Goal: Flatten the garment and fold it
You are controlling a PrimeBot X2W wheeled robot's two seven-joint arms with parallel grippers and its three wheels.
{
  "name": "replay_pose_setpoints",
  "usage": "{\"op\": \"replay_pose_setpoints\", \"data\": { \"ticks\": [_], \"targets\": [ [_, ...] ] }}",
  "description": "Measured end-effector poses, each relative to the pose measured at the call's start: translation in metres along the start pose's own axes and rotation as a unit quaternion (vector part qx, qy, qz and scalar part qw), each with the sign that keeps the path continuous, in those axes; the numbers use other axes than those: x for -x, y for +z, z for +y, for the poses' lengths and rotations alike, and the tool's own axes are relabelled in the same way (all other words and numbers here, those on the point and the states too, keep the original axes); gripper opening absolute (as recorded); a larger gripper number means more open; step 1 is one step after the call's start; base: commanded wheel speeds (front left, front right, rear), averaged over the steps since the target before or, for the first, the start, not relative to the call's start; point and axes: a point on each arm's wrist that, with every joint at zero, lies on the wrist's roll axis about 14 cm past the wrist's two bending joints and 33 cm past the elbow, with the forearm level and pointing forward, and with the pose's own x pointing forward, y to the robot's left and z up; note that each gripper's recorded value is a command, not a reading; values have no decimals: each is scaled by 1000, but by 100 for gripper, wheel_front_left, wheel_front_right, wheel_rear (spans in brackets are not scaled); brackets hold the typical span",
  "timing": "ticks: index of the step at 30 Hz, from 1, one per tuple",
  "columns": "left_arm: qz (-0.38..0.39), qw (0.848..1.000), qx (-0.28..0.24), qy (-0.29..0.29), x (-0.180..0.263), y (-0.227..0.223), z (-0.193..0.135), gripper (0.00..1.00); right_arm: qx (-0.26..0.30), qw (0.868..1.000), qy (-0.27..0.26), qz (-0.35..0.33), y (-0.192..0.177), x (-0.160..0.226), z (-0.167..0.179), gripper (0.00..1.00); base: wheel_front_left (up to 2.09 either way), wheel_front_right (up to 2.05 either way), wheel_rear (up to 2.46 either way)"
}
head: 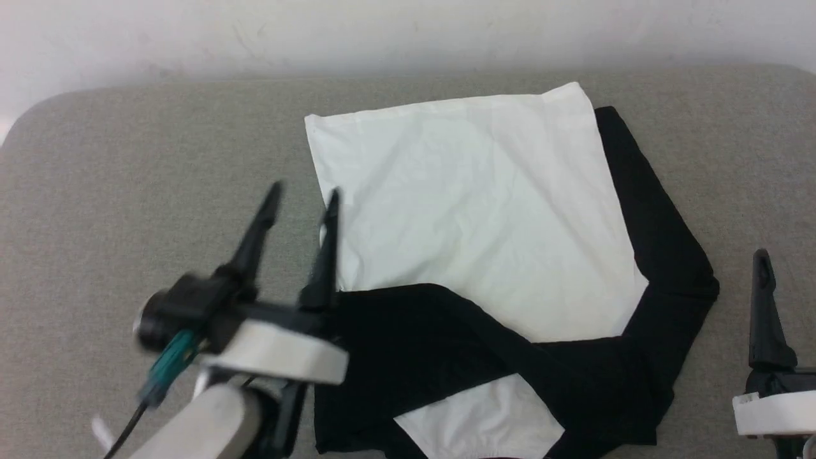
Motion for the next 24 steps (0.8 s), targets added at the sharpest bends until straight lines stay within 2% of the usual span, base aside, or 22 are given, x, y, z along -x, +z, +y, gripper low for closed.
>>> {"op": "replay_pose_setpoints", "data": {
  "ticks": [5, 10, 15, 24],
  "targets": [
    [5, 995, -35, 97, 46, 1, 45, 100, -11, 1000, 8, 5, -4, 1, 5, 100, 0, 0, 0],
    [20, 989, -23, 145, 83, -4, 64, 100, -19, 1000, 18, 16, -12, 2, 12, 100, 0, 0, 0],
    [21, 987, -32, 156, 101, -8, 73, 100, -28, 999, 31, 28, -20, 2, 21, 100, 0, 0, 0],
    [5, 989, -15, 148, 95, -11, 70, 100, -40, 998, 39, 32, -22, -7, 28, 100, 0, 0, 0]
  ]
}}
